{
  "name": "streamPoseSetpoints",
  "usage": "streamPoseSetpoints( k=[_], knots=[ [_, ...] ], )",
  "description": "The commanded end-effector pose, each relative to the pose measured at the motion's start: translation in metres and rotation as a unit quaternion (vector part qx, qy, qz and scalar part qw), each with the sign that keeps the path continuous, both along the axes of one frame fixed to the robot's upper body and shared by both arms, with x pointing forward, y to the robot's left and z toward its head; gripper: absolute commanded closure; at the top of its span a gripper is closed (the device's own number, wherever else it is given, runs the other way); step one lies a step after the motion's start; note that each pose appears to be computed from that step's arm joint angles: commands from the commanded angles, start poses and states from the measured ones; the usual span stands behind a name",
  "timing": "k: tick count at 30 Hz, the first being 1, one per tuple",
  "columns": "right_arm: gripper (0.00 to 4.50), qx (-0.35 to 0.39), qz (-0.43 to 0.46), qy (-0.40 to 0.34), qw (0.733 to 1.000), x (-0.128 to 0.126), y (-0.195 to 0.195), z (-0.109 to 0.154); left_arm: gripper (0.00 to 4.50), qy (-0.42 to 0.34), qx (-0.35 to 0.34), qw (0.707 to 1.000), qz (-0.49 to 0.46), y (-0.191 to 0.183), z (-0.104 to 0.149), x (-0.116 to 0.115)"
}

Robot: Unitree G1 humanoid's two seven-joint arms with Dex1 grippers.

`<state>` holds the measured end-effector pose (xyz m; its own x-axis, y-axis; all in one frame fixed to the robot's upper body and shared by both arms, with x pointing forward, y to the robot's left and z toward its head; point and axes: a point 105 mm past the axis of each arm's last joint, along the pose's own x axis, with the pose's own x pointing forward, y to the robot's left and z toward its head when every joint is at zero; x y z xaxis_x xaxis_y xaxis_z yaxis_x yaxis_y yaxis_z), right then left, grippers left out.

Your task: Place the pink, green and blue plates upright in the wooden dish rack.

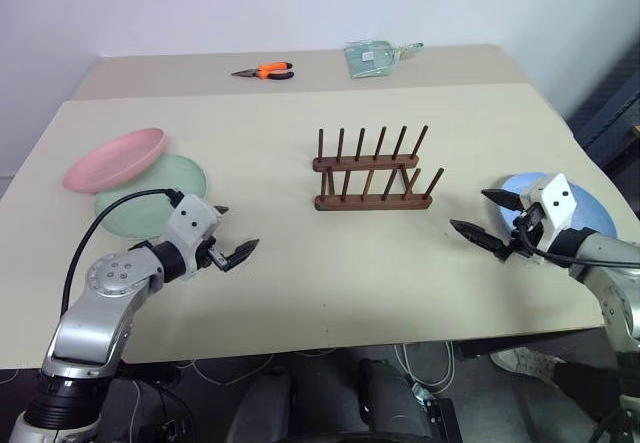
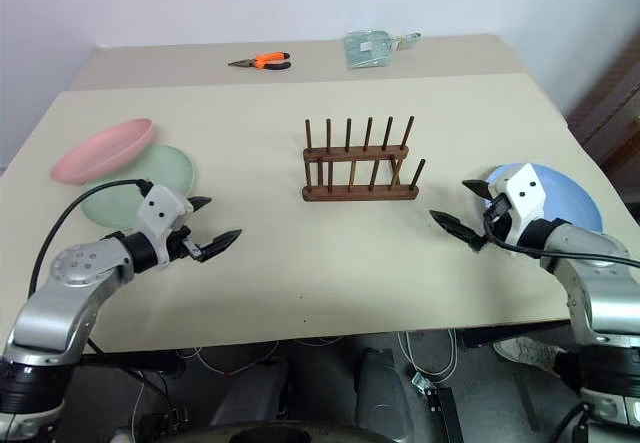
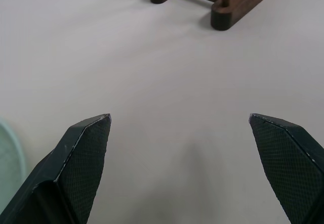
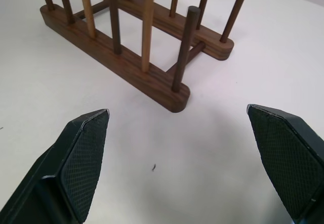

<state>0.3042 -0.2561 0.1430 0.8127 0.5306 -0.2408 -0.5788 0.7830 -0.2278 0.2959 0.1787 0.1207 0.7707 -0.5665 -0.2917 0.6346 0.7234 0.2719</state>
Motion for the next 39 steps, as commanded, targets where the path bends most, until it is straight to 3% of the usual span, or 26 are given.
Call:
streamPoseSetpoints(
  k=[1,10,15,19,27,30,36,39],
  knots=[
    [0.04,0.005,0.001,-0.028,1.000,0.001,0.003,0.014,0.00,-0.016,-0.005,1.000,-0.003,-0.004,0.008,0.002],
    [0.04,0.028,0.032,-0.023,0.999,0.004,0.019,0.016,0.00,-0.003,-0.012,0.999,-0.038,-0.016,0.002,0.002],
    [0.04,0.024,0.074,0.012,0.997,-0.012,0.044,0.004,0.00,0.015,-0.011,0.995,-0.097,-0.041,-0.010,0.030],
    [0.04,0.027,0.081,0.012,0.996,-0.027,0.066,-0.004,0.00,0.037,0.009,0.986,-0.165,-0.071,-0.024,0.066],
    [0.04,0.040,0.050,0.003,0.998,-0.048,0.081,-0.009,0.00,0.051,0.039,0.966,-0.251,-0.128,-0.037,0.096],
    [0.00,0.034,0.029,0.000,0.999,-0.049,0.078,-0.008,0.83,0.052,0.039,0.959,-0.275,-0.146,-0.039,0.094],
    [0.00,0.017,0.019,0.015,1.000,-0.052,0.065,-0.006,3.74,0.029,0.022,0.946,-0.321,-0.160,-0.033,0.083],
    [0.00,-0.007,0.013,0.030,0.999,-0.056,0.052,-0.005,3.74,0.020,0.021,0.932,-0.362,-0.164,-0.030,0.069]
  ],
)
